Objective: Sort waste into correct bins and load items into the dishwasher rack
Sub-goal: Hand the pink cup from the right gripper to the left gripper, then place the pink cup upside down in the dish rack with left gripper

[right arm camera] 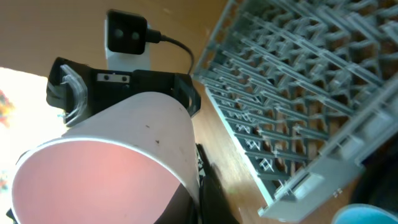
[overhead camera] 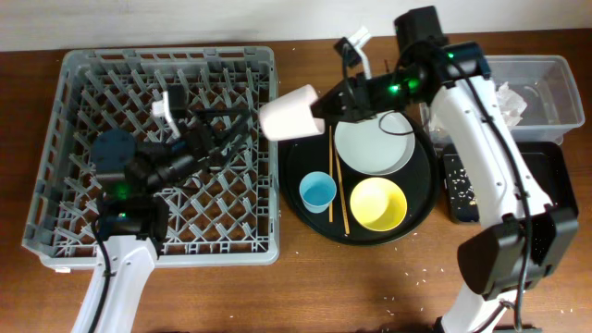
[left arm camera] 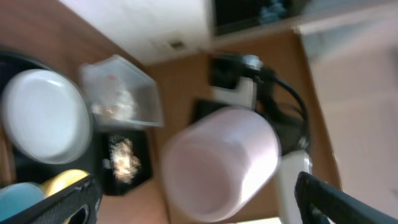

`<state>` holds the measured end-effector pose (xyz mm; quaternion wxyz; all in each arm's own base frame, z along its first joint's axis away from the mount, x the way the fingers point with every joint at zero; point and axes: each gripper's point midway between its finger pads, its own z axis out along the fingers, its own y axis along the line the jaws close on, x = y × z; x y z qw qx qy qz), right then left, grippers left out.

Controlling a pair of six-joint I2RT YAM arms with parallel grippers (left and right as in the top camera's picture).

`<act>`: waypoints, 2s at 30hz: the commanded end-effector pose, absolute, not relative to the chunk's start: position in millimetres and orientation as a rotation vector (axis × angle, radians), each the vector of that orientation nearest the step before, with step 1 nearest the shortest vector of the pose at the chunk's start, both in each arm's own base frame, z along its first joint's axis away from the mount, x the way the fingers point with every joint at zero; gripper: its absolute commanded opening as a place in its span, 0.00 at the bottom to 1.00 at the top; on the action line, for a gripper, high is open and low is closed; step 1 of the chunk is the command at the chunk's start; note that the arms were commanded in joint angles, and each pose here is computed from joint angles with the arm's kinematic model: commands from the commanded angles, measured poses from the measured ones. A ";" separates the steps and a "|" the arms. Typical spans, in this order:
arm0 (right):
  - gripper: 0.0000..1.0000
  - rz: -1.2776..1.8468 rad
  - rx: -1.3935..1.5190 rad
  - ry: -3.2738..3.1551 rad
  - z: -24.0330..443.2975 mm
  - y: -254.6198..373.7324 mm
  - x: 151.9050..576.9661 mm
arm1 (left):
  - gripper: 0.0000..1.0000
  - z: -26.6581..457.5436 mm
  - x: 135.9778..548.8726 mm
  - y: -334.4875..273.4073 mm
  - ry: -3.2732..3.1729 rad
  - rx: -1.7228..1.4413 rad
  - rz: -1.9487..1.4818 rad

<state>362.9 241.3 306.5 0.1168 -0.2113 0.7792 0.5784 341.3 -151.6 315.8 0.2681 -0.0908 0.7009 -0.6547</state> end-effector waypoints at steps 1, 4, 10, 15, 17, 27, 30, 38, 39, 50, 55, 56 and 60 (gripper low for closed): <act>0.04 1.786 -0.666 2.270 297.2 264.8 358.7 | 0.99 331.7 317.6 -167.6 1.932 -0.125 -1.914; 0.04 1.832 -0.743 2.218 298.8 285.0 353.8 | 0.99 328.0 315.3 -168.6 1.955 -0.127 -1.926; 0.04 1.849 -0.756 2.190 304.2 291.8 355.2 | 0.99 302.5 319.5 -166.9 2.033 -0.217 -1.885; 0.04 1.795 -0.792 2.258 292.6 307.8 343.8 | 0.98 308.5 322.5 -165.8 2.000 -0.199 -1.869; 0.04 1.767 -0.816 2.282 287.2 316.1 339.0 | 0.98 308.4 323.6 -165.1 1.997 -0.205 -1.864; 0.48 1.625 -0.782 2.360 267.4 313.5 351.8 | 0.64 310.3 323.2 -165.5 1.979 -0.147 -1.838; 0.72 1.330 -0.597 2.531 236.7 281.6 383.9 | 0.53 316.4 326.0 -163.2 1.907 -0.004 -1.738; 0.73 0.713 -0.150 2.773 193.8 129.8 434.2 | 0.51 236.3 342.0 -123.5 2.290 -0.175 -1.074; 0.73 0.683 -0.144 2.786 192.1 123.7 433.3 | 0.51 236.9 339.6 -116.3 2.346 -0.166 -0.931; 0.73 0.509 -0.101 2.878 179.8 102.6 422.3 | 0.52 140.5 307.2 -129.1 2.794 0.099 0.030; 0.73 0.508 -0.100 2.882 179.5 102.4 421.5 | 0.51 95.7 304.4 -125.7 2.926 0.129 0.162; 0.73 0.508 -0.100 2.882 179.5 102.4 421.5 | 0.52 94.4 302.8 -125.1 2.935 0.132 0.169; 0.73 0.508 -0.100 2.882 179.6 102.5 421.5 | 0.83 91.5 302.0 -124.6 2.942 0.133 0.174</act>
